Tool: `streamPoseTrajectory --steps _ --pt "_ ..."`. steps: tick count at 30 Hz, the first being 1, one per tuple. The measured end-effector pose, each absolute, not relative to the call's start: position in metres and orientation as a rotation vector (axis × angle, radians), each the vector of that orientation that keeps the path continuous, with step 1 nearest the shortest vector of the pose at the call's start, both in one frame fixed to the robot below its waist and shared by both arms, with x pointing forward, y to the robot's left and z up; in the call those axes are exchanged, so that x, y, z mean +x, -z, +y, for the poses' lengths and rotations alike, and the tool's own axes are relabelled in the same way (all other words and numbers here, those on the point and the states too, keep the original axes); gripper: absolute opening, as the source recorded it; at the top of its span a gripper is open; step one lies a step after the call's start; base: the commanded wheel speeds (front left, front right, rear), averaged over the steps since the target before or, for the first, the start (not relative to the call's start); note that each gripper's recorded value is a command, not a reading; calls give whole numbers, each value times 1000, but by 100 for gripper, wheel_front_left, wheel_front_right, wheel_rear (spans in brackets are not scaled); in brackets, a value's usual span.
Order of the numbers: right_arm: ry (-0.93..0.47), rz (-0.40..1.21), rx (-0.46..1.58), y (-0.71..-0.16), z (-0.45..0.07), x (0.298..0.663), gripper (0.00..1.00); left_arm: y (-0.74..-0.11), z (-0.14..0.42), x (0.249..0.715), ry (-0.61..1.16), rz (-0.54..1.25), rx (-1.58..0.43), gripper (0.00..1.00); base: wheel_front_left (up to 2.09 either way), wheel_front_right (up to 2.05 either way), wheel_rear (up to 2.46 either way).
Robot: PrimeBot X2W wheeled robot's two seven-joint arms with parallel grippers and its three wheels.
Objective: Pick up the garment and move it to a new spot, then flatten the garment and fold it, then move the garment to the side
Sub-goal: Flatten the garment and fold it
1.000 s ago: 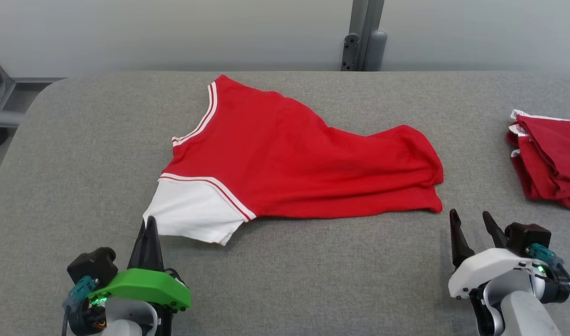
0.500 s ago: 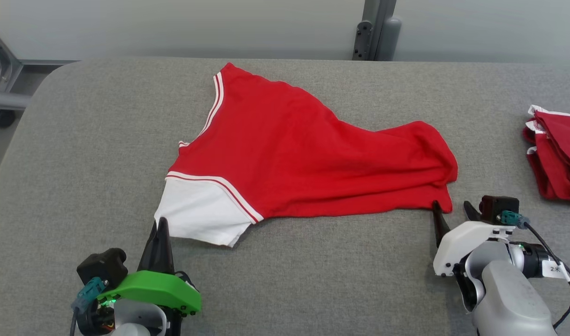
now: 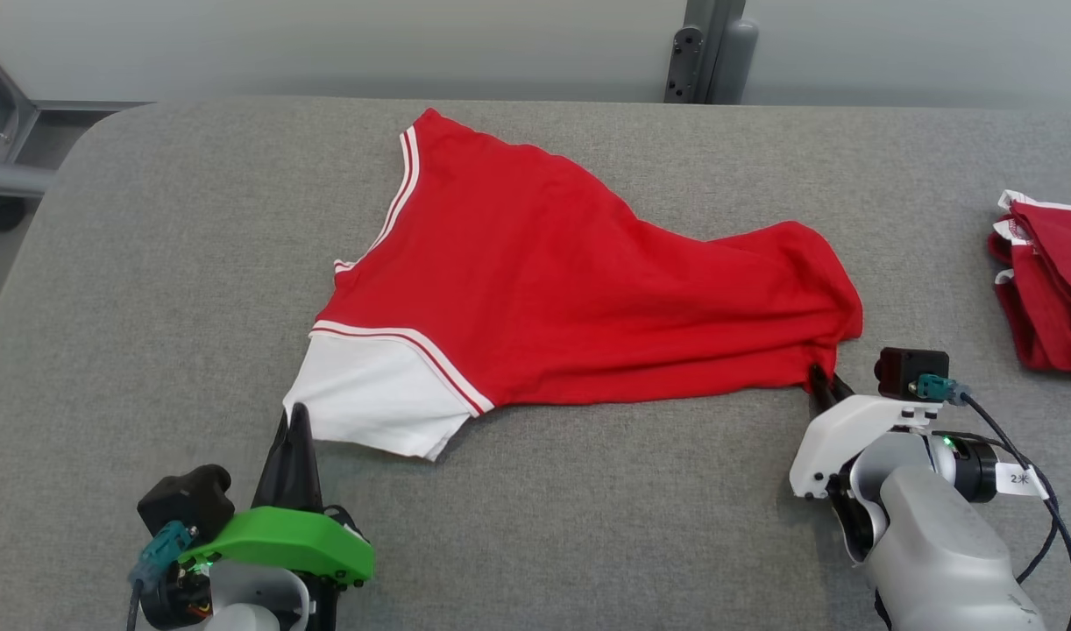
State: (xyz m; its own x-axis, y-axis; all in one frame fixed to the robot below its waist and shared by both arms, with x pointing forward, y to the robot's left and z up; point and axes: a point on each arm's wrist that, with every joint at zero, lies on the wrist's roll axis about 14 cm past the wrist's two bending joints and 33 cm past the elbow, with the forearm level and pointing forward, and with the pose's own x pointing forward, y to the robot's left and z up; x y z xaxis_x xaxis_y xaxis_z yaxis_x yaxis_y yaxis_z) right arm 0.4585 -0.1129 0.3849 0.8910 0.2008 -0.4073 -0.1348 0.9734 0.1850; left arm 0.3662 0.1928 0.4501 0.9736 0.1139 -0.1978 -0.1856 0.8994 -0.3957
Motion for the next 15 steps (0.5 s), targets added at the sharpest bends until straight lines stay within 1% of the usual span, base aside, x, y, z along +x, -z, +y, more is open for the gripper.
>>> streamPoseTrajectory --steps 7,11,15 --pt "-166 308 263 -419 -109 473 0 -472 189 380 -125 84 -443 0 0 0 0" --pt "-179 177 319 -457 -109 481 0 -500 184 392 -90 -12 -503 0 0 0 0" --pt "-177 29 380 -500 -126 479 0 -540 177 402 -31 -140 -567 0 0 0 0"
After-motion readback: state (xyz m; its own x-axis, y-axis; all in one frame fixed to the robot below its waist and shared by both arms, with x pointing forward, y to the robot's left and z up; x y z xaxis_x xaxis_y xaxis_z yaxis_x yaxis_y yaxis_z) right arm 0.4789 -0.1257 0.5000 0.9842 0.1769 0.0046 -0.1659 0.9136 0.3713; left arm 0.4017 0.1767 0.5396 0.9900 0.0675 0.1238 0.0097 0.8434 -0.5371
